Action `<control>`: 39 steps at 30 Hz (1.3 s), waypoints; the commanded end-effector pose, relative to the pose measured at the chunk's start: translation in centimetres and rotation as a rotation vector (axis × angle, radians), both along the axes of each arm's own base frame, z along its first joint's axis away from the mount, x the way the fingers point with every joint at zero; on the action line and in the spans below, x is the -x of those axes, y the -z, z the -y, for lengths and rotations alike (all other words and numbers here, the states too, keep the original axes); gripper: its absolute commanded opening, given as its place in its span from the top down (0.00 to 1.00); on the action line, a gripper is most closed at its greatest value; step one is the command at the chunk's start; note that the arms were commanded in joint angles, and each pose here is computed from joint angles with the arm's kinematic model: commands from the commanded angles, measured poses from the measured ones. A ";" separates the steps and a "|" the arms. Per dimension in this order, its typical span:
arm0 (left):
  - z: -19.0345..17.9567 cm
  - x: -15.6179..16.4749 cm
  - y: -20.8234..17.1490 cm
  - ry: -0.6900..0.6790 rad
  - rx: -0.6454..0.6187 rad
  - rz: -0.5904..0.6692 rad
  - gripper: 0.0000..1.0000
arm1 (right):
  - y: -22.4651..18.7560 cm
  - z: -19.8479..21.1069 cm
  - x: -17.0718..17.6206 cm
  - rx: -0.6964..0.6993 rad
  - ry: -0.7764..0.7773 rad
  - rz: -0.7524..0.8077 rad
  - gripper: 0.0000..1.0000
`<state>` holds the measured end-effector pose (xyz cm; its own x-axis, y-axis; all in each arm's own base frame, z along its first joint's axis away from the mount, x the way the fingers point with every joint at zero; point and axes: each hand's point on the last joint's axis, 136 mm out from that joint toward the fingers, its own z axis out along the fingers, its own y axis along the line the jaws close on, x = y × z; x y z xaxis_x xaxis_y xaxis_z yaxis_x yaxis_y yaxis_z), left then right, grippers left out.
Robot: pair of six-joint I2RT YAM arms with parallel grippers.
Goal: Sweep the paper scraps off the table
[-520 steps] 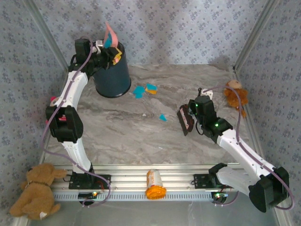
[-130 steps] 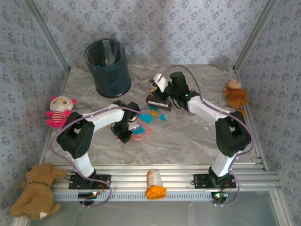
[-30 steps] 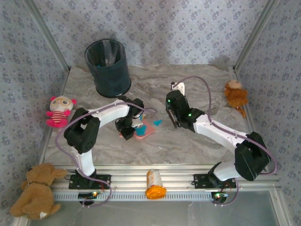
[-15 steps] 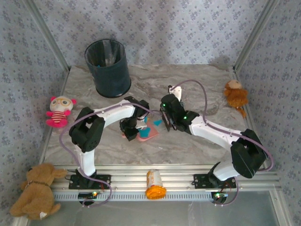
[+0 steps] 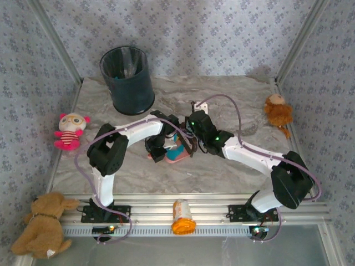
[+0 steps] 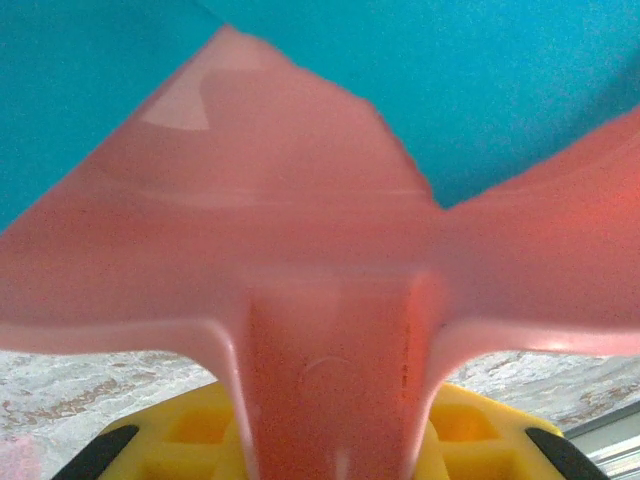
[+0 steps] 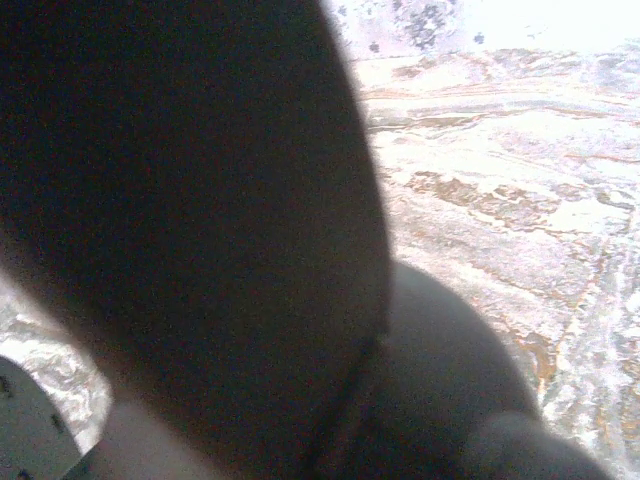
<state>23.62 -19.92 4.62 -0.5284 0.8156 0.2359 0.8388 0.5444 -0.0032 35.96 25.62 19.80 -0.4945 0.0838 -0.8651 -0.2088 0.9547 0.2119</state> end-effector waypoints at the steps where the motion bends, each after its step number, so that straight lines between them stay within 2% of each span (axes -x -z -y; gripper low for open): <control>1: -0.4 -0.1 -0.2 0.024 -0.028 -0.013 1.00 | -1.2 -1.2 0.8 -0.015 -0.076 -0.002 1.00; 11: -0.3 -0.6 -0.4 0.034 -0.024 0.010 1.00 | -3.6 1.3 1.9 0.032 -0.043 0.024 1.00; 17: 0.0 -0.9 -0.8 0.035 0.000 0.033 1.00 | -4.4 3.0 1.9 0.011 -0.009 0.044 1.00; 25: 1.4 -1.6 -2.0 -0.027 0.124 0.072 1.00 | -4.0 7.6 2.1 0.080 0.103 0.037 1.00; 30: 1.6 -2.4 -2.9 -0.072 0.159 0.101 1.00 | -3.6 10.6 2.5 0.090 0.164 0.027 1.00; 39: 3.2 -4.0 -6.3 -0.121 0.291 0.147 1.00 | -2.8 14.5 3.3 0.102 0.234 0.004 1.00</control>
